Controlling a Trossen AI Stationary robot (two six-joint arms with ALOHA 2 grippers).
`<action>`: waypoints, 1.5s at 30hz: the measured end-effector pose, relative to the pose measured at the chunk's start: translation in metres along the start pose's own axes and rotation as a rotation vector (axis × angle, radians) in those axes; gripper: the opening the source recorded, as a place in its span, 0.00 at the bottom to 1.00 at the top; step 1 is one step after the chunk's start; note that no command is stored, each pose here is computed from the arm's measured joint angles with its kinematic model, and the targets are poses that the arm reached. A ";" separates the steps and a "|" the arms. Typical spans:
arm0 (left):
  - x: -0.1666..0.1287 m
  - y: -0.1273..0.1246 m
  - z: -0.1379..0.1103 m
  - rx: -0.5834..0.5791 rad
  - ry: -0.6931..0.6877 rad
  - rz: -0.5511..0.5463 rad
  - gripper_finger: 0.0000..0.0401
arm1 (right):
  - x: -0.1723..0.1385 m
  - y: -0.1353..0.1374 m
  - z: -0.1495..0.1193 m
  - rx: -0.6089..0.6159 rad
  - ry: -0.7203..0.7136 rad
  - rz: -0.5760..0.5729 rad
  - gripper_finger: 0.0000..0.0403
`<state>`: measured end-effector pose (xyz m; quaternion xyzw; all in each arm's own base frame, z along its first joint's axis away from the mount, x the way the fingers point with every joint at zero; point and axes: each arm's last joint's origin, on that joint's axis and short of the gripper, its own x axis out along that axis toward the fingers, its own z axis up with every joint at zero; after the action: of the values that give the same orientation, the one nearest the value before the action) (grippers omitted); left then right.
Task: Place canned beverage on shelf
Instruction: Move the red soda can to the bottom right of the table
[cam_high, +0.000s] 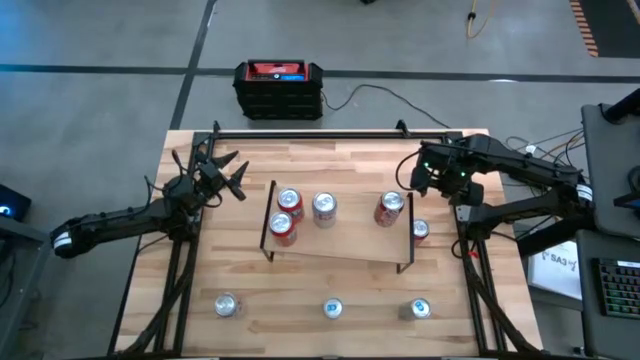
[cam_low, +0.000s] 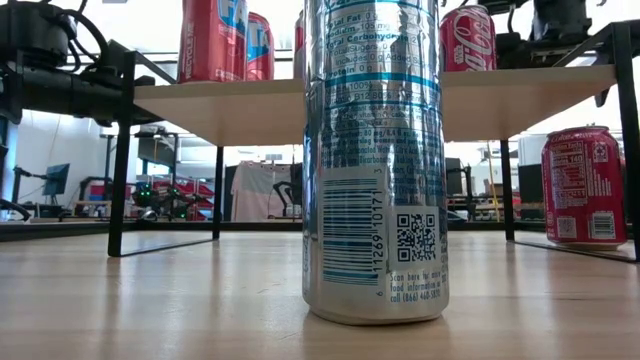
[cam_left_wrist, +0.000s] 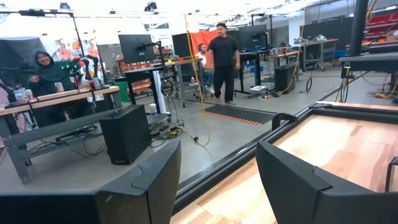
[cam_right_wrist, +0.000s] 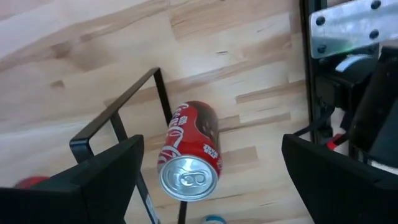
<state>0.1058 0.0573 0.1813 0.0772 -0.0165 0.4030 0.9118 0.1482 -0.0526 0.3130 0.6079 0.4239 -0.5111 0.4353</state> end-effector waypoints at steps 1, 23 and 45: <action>0.000 0.000 0.000 0.000 0.000 0.000 0.49 | 0.000 0.000 0.000 -0.016 0.000 0.002 0.91; 0.000 0.000 0.000 0.000 0.000 0.000 0.49 | 0.003 0.000 -0.001 -0.133 0.058 -0.046 0.91; 0.000 0.000 0.000 0.000 0.000 0.000 0.49 | 0.032 -0.009 -0.003 -0.458 0.233 -0.094 0.91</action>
<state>0.1058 0.0573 0.1812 0.0772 -0.0162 0.4029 0.9118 0.1438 -0.0452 0.2811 0.5279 0.6038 -0.3478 0.4856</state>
